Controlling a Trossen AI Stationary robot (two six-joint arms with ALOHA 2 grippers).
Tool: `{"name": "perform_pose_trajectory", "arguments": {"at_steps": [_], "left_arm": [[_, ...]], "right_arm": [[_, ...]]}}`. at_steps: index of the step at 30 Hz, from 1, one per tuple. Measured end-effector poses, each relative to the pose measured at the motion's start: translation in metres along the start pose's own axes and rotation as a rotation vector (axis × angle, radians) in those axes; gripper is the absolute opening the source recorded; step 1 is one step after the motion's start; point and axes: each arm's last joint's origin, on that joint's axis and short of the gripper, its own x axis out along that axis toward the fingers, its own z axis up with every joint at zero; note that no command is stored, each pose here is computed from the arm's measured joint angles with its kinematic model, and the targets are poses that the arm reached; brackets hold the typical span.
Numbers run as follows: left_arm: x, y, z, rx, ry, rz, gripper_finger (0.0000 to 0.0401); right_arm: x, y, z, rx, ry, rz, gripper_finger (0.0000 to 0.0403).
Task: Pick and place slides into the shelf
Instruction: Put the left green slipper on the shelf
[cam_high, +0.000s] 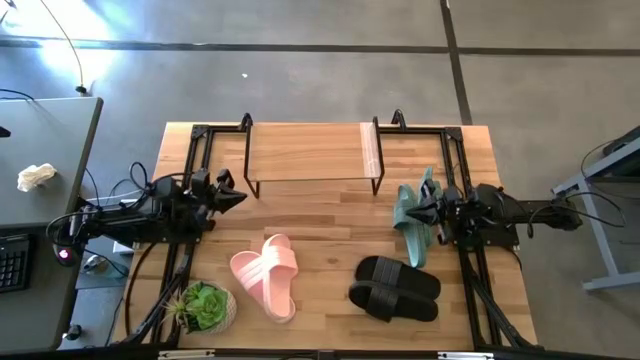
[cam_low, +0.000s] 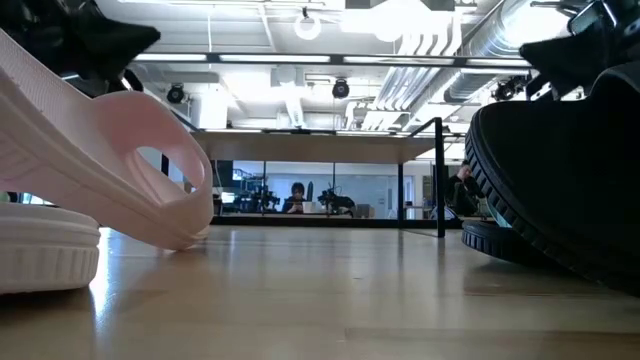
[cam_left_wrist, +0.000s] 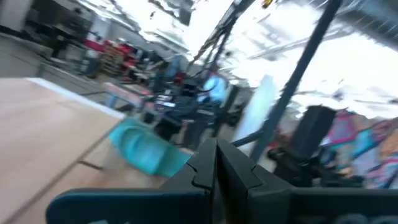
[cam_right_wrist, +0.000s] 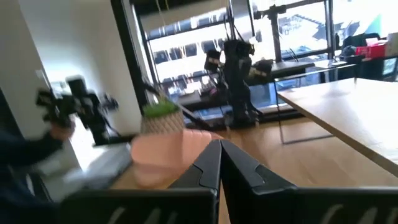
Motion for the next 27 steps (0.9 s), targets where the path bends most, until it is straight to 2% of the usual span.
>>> {"name": "perform_pose_trajectory", "arguments": {"at_steps": [4, 6, 13, 16, 18, 22, 24, 27], "left_arm": [[0.0, -0.002, 0.004, -0.066, -0.049, -0.01, 0.0003], [0.0, -0.005, 0.007, -0.085, -0.073, -0.051, 0.0003], [-0.007, -0.024, 0.028, -0.073, -0.203, -0.359, 0.0003], [-0.011, -0.03, 0.034, -0.075, -0.252, -0.445, 0.0003], [-0.012, -0.031, 0.035, -0.072, -0.263, -0.461, 0.0003], [-0.011, -0.029, 0.034, -0.041, -0.259, -0.437, 0.0003], [-0.01, -0.028, 0.033, -0.038, -0.254, -0.411, 0.0003], [-0.009, -0.026, 0.03, -0.031, -0.235, -0.381, 0.0003]], "right_arm": [[0.0, 0.001, 0.005, 0.093, -0.05, 0.015, 0.0], [0.0, 0.001, 0.005, 0.124, -0.05, 0.014, 0.0], [0.0, 0.001, 0.006, 0.177, -0.053, 0.02, 0.0], [-0.001, 0.003, 0.01, 0.2, -0.097, 0.04, 0.0], [-0.001, 0.005, 0.017, 0.2, -0.144, 0.087, 0.0], [-0.005, 0.015, 0.035, 0.093, -0.099, 0.23, 0.0], [-0.006, 0.016, 0.042, 0.038, -0.035, 0.193, 0.0], [-0.009, 0.016, 0.05, -0.018, 0.133, 0.057, 0.0006]]}}
